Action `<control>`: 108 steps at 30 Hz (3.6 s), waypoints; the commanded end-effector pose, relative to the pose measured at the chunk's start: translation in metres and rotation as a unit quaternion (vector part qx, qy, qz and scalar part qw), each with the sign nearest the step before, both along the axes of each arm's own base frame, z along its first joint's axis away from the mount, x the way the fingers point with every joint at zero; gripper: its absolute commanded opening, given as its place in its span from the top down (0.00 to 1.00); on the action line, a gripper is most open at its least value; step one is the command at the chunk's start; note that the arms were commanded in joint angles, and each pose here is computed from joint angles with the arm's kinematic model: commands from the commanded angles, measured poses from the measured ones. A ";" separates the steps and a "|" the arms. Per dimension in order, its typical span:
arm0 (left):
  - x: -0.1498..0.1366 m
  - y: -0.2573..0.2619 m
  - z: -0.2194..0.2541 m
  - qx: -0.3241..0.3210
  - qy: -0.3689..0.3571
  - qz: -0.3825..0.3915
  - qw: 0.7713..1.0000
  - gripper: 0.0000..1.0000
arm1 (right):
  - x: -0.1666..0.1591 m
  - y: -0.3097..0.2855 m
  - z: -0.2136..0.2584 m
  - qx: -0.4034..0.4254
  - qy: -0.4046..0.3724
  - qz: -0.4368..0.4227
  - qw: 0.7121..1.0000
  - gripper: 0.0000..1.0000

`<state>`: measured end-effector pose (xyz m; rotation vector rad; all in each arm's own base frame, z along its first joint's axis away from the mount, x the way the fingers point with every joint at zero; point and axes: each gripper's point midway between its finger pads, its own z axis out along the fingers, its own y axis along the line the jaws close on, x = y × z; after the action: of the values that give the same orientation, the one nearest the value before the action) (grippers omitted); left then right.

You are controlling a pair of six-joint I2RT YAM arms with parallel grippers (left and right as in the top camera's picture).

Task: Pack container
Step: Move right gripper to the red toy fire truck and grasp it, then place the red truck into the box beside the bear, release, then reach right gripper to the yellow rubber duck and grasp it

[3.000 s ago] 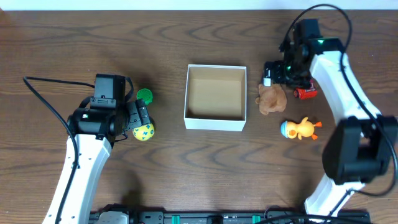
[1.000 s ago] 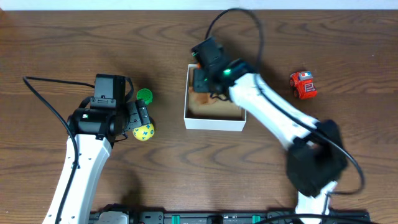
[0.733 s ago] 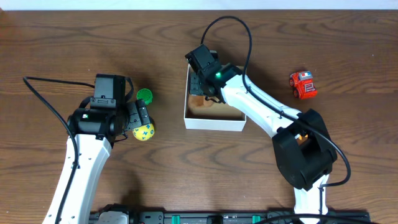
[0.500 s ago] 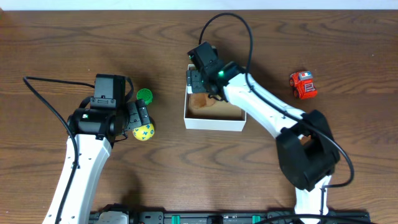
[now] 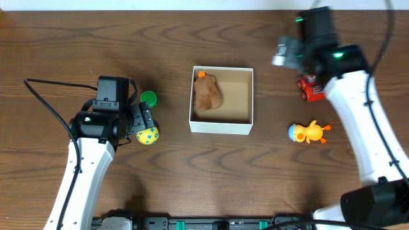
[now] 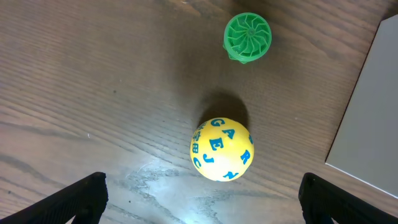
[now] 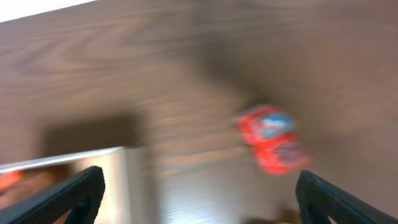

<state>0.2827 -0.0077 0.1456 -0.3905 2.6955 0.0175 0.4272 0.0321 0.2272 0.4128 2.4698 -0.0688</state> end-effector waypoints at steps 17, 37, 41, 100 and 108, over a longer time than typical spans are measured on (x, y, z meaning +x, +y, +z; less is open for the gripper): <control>0.004 0.003 0.006 0.006 -0.006 0.001 1.000 0.02 | 0.011 -0.085 -0.191 0.018 0.205 0.098 0.974 0.03; 0.004 0.003 0.006 0.006 -0.006 0.001 1.000 0.02 | 0.012 -0.074 -0.220 0.055 0.218 0.101 0.969 0.44; 0.004 0.003 0.006 0.006 -0.006 0.001 1.000 0.02 | 0.012 -0.074 -0.220 0.059 0.219 0.093 0.970 0.52; 0.004 0.003 0.006 0.006 -0.006 0.001 1.000 0.02 | -0.034 0.072 -0.014 -0.041 0.017 0.069 0.997 0.13; 0.004 0.003 0.006 0.006 -0.006 0.001 1.000 0.02 | -0.065 -0.036 -0.066 0.007 0.149 -0.054 0.987 0.11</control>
<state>0.2827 -0.0077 0.1456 -0.3905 2.6955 0.0175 0.3721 0.0117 0.1890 0.5020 2.6527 -0.2059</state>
